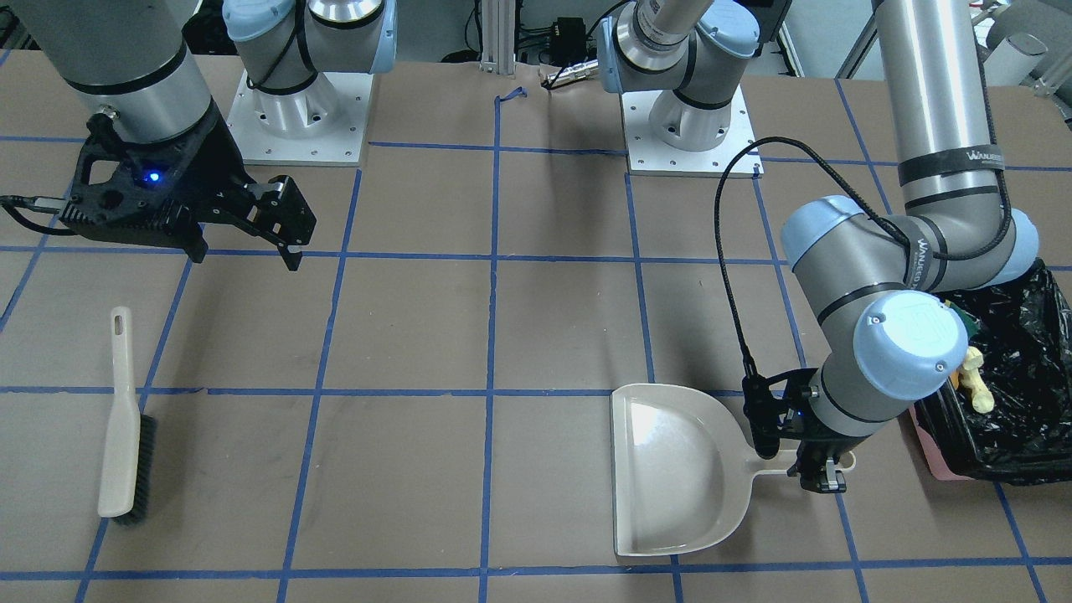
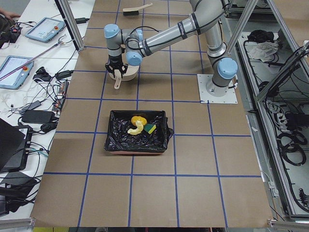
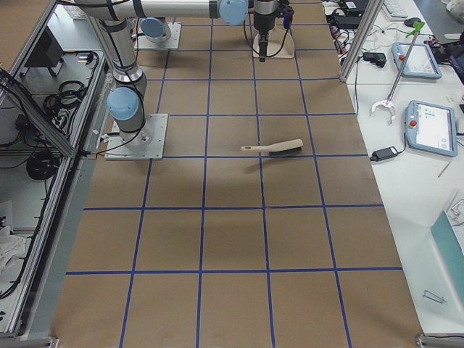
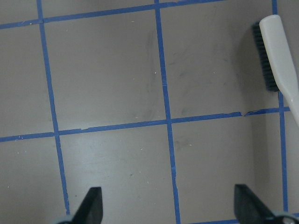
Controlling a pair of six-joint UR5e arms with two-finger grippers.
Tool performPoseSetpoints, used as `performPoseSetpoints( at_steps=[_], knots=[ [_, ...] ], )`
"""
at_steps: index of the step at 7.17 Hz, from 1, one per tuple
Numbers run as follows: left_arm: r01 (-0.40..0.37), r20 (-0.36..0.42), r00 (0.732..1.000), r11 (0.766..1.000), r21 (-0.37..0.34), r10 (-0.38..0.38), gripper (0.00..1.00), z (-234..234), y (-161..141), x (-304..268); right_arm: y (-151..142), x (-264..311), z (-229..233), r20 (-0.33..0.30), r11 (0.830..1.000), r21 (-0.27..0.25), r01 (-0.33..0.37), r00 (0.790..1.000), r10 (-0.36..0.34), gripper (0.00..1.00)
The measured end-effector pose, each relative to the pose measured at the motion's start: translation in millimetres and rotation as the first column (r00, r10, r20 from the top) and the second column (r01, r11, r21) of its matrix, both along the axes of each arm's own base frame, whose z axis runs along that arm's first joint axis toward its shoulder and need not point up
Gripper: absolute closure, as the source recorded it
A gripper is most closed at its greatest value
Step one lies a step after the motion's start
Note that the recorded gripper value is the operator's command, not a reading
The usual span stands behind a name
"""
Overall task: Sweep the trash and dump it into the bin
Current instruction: 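Lower the empty dustpan onto the table with the left gripper, then open the left gripper and lift it off the dustpan handle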
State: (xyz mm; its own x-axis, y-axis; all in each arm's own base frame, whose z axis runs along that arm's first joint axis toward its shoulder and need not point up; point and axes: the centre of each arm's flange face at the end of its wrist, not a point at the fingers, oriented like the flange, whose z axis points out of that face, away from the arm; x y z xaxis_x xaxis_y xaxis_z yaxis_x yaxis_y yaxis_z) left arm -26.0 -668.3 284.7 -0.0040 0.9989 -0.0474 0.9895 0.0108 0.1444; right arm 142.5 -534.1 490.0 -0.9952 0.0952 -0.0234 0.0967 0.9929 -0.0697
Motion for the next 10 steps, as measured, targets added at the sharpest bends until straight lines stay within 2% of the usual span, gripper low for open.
performPoseSetpoints(
  at_steps=[2, 4, 5, 6, 7, 10],
  knots=[
    [-0.078, -0.01, 0.997, 0.996, -0.043, 0.078, 0.46, 26, 5, -8, 0, 0, 0, -0.001, 1.0, 0.0, 0.0, 1.0, 0.0, 0.0],
    [-0.194, -0.026, 0.981, 0.979, -0.065, 0.193, 0.46, 40, 11, -24, 0, 0, 0, -0.002, 1.0, 0.001, 0.0, 1.0, 0.0, 0.0],
    [-0.231, -0.031, 0.973, 0.971, -0.056, 0.23, 0.32, 43, 16, -34, 0, 0, 0, -0.002, 1.0, 0.002, 0.0, 1.0, 0.0, 0.0],
    [-0.263, -0.036, 0.965, 0.964, -0.043, 0.261, 0.0, 39, 19, -41, 0, 0, -1, -0.001, 1.0, 0.002, 0.0, 1.0, 0.0, 0.0],
    [-0.317, -0.061, 0.947, 0.948, -0.033, 0.314, 0.0, 35, 20, -50, 0, 0, -1, 0.001, 1.0, 0.003, 0.001, 1.0, -0.001, 0.0],
    [-0.528, -0.141, 0.844, 0.848, -0.043, 0.518, 0.0, 44, 22, -64, 0, 0, -1, 0.011, 1.0, 0.002, 0.003, 1.0, -0.003, 0.0]
  ],
)
